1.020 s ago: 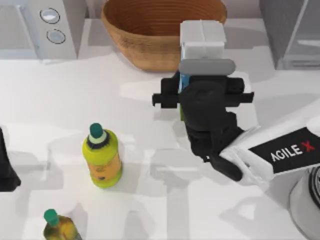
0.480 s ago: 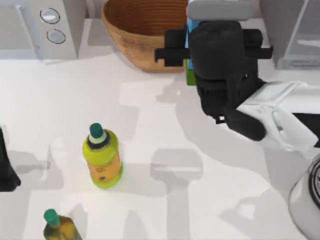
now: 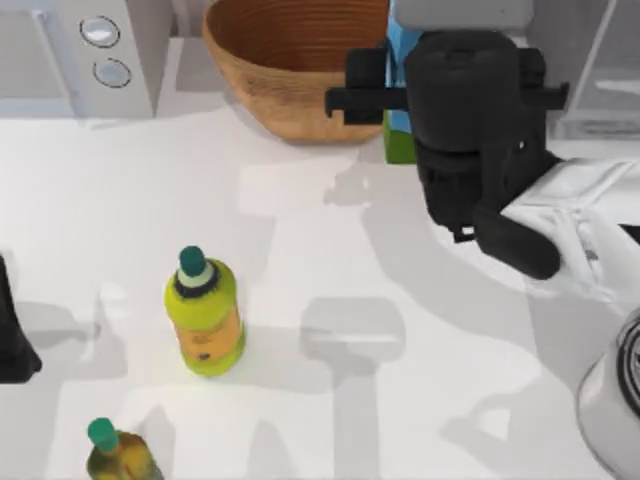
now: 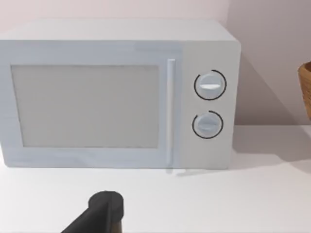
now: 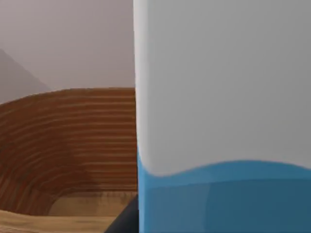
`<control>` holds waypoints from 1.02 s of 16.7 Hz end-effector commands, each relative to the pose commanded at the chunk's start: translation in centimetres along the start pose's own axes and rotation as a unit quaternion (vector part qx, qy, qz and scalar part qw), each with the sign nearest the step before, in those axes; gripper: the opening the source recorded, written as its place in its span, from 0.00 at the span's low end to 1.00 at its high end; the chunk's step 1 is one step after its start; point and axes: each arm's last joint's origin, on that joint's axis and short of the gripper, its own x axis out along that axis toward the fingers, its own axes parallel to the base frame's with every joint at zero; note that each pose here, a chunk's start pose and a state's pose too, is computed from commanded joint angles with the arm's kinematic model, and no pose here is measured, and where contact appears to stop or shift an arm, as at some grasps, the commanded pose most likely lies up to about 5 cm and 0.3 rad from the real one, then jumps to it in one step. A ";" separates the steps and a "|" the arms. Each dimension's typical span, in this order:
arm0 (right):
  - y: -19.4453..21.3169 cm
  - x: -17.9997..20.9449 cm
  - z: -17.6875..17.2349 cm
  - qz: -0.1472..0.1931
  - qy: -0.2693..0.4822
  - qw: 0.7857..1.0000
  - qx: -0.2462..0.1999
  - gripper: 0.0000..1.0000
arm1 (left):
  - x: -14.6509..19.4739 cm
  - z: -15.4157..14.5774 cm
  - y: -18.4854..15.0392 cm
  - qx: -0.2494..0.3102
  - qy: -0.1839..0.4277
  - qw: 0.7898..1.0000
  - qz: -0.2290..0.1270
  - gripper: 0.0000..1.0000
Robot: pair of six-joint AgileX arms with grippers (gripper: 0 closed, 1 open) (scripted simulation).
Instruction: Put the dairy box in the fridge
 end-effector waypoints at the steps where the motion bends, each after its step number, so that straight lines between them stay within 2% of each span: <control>1: -1.0 -0.4 0.7 0.002 -0.003 1.000 0.004 0.00 | 0.0 0.0 0.0 0.000 0.000 1.000 0.000 1.00; 6: -8.7 -4.5 3.9 0.008 -0.028 0.999 0.020 0.00 | 0.0 0.0 0.0 0.000 0.000 1.000 0.000 1.00; 9: -14.2 -8.2 3.7 0.008 -0.043 0.999 0.023 0.00 | 0.0 0.0 0.0 0.000 0.000 1.000 0.000 1.00; 13: -19.9 -13.4 0.5 0.004 -0.064 0.998 0.019 0.00 | 0.0 0.0 0.0 0.000 0.000 1.000 0.000 1.00; 17: -22.9 -16.6 -4.5 0.000 -0.083 0.996 0.009 0.00 | 0.0 0.0 0.0 0.000 0.000 1.000 0.000 1.00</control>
